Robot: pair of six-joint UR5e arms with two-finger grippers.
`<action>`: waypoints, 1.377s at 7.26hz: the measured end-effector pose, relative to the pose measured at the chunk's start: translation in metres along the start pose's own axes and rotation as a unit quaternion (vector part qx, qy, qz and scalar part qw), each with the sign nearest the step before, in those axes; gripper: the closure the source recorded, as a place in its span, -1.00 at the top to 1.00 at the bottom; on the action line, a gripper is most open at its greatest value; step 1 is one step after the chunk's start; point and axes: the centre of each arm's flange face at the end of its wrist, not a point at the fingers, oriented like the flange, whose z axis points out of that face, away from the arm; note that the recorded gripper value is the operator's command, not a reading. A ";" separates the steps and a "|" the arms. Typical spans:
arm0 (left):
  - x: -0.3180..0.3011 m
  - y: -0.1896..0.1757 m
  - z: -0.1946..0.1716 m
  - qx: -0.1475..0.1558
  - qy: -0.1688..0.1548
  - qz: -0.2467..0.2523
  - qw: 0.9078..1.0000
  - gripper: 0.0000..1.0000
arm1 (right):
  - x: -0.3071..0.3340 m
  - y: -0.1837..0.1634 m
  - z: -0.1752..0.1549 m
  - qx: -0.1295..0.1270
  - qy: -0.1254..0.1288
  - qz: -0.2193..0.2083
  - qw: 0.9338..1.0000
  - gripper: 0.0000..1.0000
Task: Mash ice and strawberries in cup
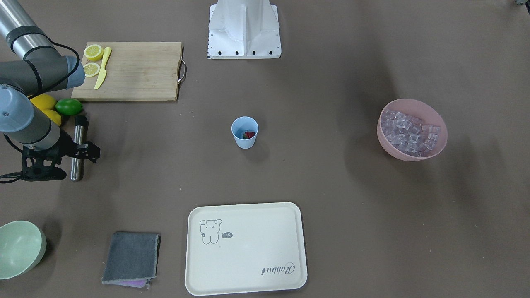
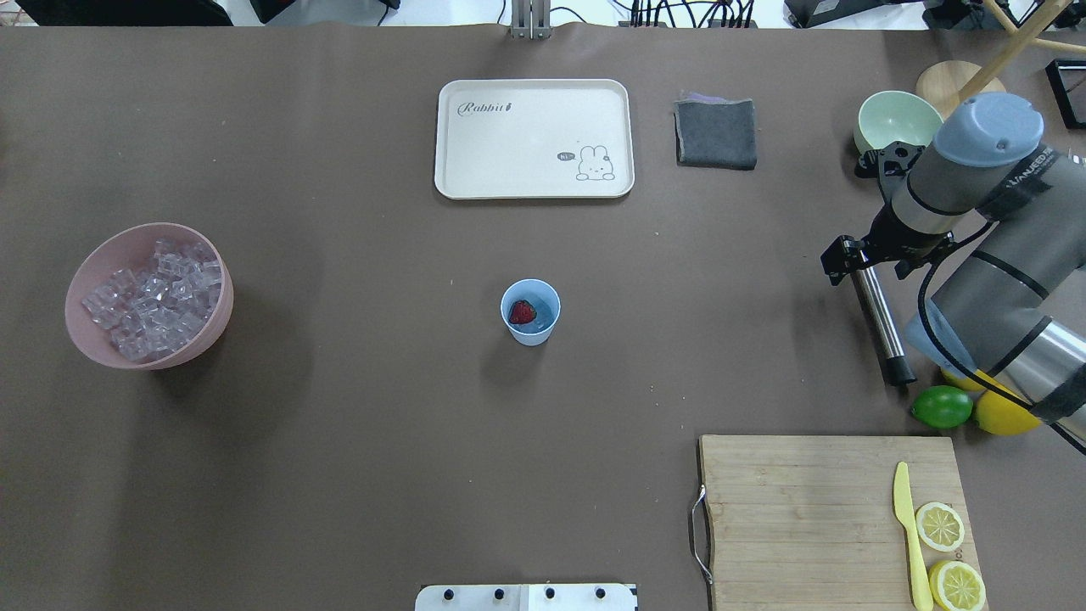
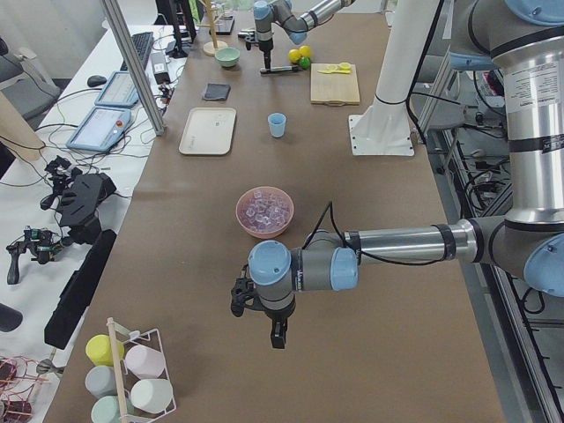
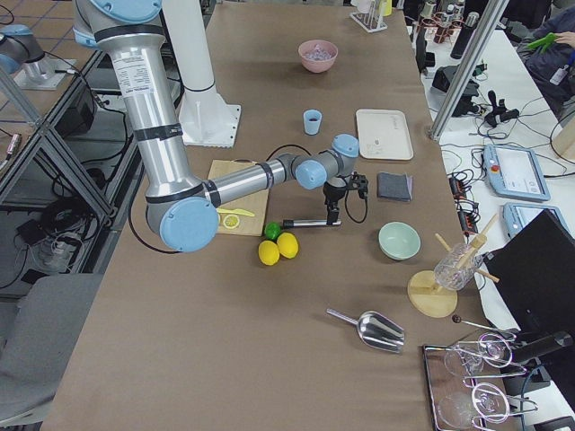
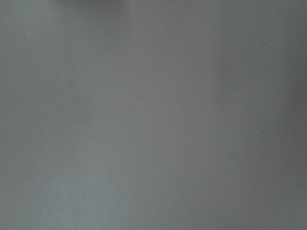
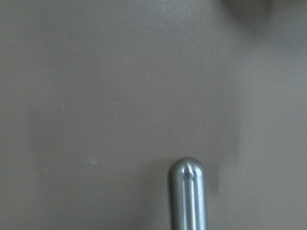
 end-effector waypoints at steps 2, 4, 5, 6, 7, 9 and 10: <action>0.000 0.000 0.000 -0.001 0.000 -0.001 1.000 0.98 | 0.013 -0.019 -0.034 0.025 -0.012 0.012 1.000 1.00; 0.000 0.000 0.000 -0.001 0.000 -0.002 1.000 0.98 | 0.046 -0.032 -0.074 0.052 -0.019 0.005 0.998 1.00; 0.001 -0.001 -0.001 0.000 -0.001 -0.002 1.000 0.98 | 0.076 -0.037 -0.093 0.057 -0.014 -0.013 0.998 1.00; 0.003 -0.006 -0.004 0.004 -0.001 -0.001 1.000 0.98 | 0.110 -0.037 -0.113 0.056 -0.004 -0.033 0.998 1.00; 0.008 -0.016 -0.011 0.010 -0.002 -0.006 1.000 0.98 | 0.152 -0.029 -0.133 0.049 0.010 -0.056 0.997 1.00; 0.022 -0.031 -0.028 0.028 0.000 -0.057 0.998 0.98 | 0.255 0.012 -0.160 0.029 0.031 -0.085 0.995 1.00; 0.028 -0.035 -0.036 0.037 0.001 -0.073 0.997 0.98 | 0.308 0.042 -0.165 0.022 0.035 -0.084 0.996 1.00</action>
